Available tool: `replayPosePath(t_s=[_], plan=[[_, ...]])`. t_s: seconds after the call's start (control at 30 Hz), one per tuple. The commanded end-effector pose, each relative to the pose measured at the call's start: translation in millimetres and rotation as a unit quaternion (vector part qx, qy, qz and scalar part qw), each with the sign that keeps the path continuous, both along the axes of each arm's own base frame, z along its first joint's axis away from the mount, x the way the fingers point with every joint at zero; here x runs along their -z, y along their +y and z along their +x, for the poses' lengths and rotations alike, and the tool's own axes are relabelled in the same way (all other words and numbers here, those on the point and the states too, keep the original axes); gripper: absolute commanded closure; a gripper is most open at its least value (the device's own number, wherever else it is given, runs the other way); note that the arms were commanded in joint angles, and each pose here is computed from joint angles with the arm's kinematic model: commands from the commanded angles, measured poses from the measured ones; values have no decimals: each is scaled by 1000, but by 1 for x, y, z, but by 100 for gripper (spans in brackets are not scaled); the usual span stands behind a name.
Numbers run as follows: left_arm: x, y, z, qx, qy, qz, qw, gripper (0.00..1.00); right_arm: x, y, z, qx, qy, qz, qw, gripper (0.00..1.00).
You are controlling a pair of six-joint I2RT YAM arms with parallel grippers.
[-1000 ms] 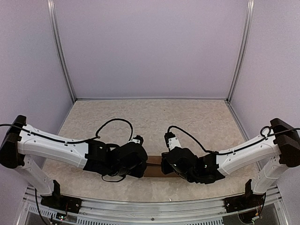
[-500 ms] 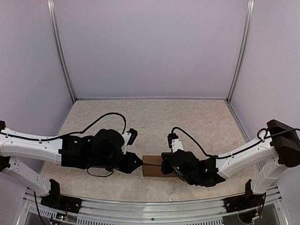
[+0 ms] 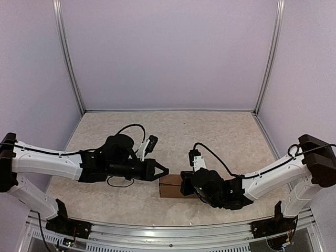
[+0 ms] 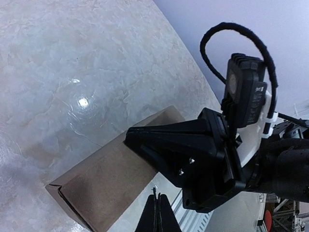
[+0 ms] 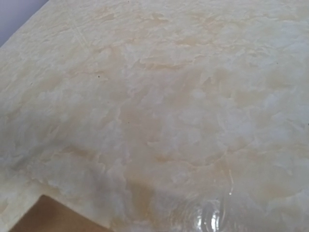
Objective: Fold the paper box
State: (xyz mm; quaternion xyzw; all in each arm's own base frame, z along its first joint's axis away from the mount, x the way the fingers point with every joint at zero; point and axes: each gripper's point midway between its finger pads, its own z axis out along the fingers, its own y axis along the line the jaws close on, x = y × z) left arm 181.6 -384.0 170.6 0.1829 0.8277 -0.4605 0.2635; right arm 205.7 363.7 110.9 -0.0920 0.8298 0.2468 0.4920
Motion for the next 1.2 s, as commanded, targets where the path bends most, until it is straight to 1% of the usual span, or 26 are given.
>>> replayPosePath(t_s=[0.0,0.13,0.23,0.4,0.5,0.6,0.83,1.03,1.17], plan=[[33,-4,-3,21,35,-5,999,100,62,-21,-22,-34,53,-99,993,100],[71,5,-6,8,77,4,997,100,60,-21,-23,-37,53,-99,993,100],[101,13,-10,-3,104,23,994,100,56,-20,-23,-43,50,-95,993,100],[126,21,-18,-12,136,25,990,100,35,-13,-23,-53,37,-72,995,100],[130,24,-17,-16,134,33,990,100,17,-11,-22,-61,27,-57,996,100],[131,26,-15,-20,129,43,991,100,-11,-13,-21,-75,11,-32,997,100],[130,25,-13,-21,124,48,991,100,-62,-35,-20,-117,-1,7,993,100],[125,25,-12,-21,118,48,992,100,-77,-61,-30,-181,23,44,982,100],[124,26,-12,-21,113,53,992,100,-70,-79,-34,-198,51,31,978,100]])
